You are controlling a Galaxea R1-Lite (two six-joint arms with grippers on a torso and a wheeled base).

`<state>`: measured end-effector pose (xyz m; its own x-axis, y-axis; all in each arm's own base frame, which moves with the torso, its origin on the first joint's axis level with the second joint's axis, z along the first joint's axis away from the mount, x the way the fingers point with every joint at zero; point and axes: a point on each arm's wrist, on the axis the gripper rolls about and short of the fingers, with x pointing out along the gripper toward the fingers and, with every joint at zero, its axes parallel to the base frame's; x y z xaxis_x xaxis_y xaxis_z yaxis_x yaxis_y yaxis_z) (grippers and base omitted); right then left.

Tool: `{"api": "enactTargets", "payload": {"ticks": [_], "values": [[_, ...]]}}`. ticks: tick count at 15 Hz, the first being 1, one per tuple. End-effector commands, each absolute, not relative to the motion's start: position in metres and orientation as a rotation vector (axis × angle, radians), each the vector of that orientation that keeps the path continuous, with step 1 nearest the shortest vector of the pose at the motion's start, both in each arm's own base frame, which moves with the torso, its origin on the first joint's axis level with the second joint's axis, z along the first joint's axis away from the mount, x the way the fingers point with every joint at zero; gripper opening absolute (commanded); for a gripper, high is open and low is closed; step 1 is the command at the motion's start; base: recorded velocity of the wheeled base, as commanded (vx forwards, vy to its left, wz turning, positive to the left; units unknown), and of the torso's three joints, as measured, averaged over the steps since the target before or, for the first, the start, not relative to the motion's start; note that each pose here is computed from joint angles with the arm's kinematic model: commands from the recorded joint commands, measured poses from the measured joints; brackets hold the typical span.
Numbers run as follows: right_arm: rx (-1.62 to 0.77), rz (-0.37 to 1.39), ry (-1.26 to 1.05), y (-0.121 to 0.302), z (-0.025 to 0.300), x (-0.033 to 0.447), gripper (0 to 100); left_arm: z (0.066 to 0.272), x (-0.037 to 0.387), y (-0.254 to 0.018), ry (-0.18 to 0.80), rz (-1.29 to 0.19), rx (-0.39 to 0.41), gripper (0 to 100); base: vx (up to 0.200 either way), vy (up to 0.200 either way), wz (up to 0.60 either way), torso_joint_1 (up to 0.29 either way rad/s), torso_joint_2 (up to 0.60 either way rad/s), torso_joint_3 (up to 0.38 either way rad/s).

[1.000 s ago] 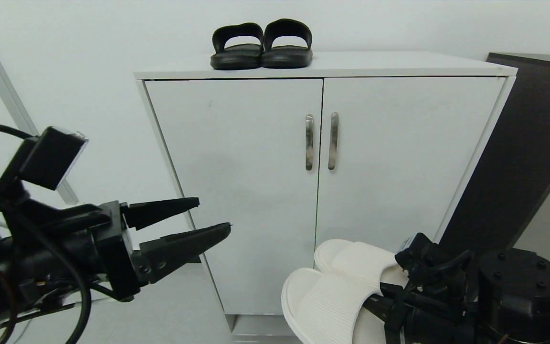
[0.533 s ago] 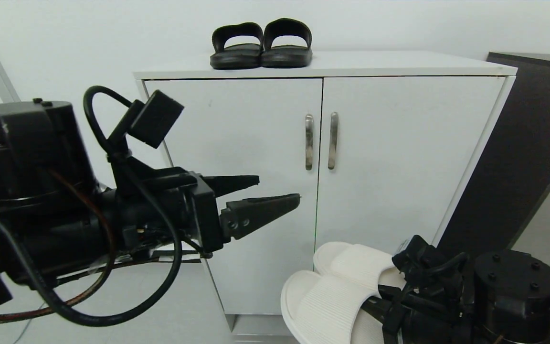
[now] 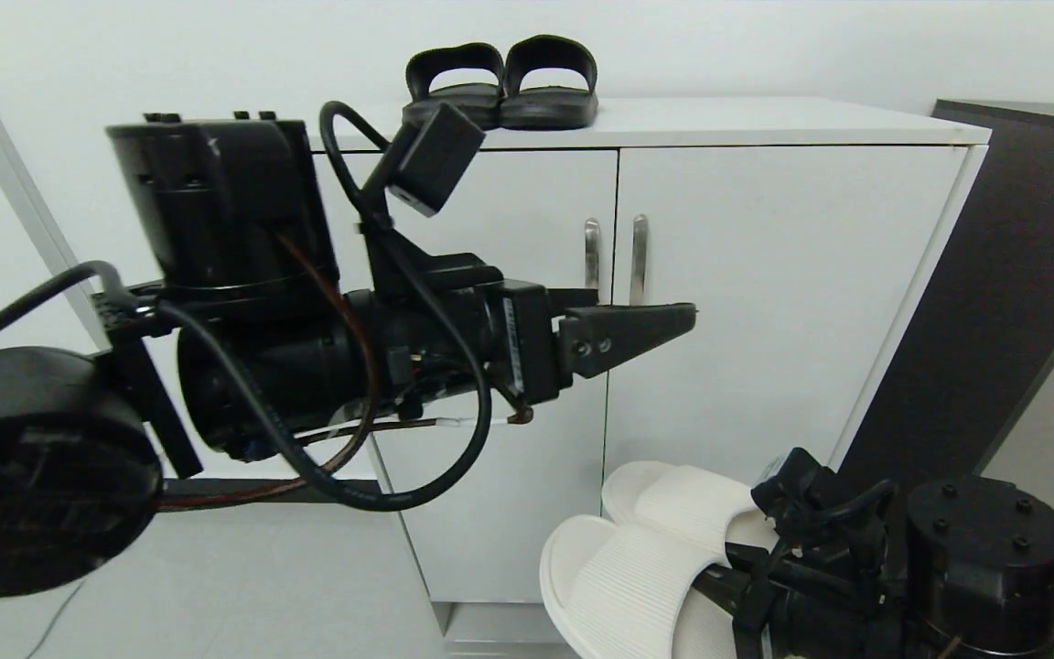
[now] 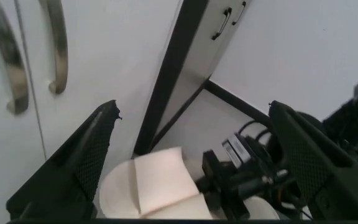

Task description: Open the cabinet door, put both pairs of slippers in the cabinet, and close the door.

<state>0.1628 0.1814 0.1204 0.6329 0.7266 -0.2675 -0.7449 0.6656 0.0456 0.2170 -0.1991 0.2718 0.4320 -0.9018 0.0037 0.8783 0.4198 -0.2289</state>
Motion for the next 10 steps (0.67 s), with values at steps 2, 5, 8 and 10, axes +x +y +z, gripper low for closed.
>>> {"api": "enactTargets", "payload": {"ticks": [2,5,8,10], "values": [[-0.071,0.843,0.273,0.182,0.12,0.163,0,0.261,0.243,-0.222,0.156,-1.116,-0.206,100,0.0,0.0,0.0,0.0,0.0,0.0],[-0.073,0.843,0.276,0.182,0.12,0.163,0,0.262,0.256,-0.226,0.166,-1.152,-0.226,100,0.0,0.0,0.0,0.0,0.0,0.0],[-0.073,0.843,0.277,0.182,0.12,0.163,0,0.271,0.27,-0.229,0.166,-1.193,-0.277,100,0.0,0.0,0.0,0.0,0.0,0.0],[-0.073,0.843,0.277,0.182,0.12,0.163,0,0.267,0.284,-0.235,0.164,-1.167,-0.279,100,0.0,0.0,0.0,0.0,0.0,0.0]]}}
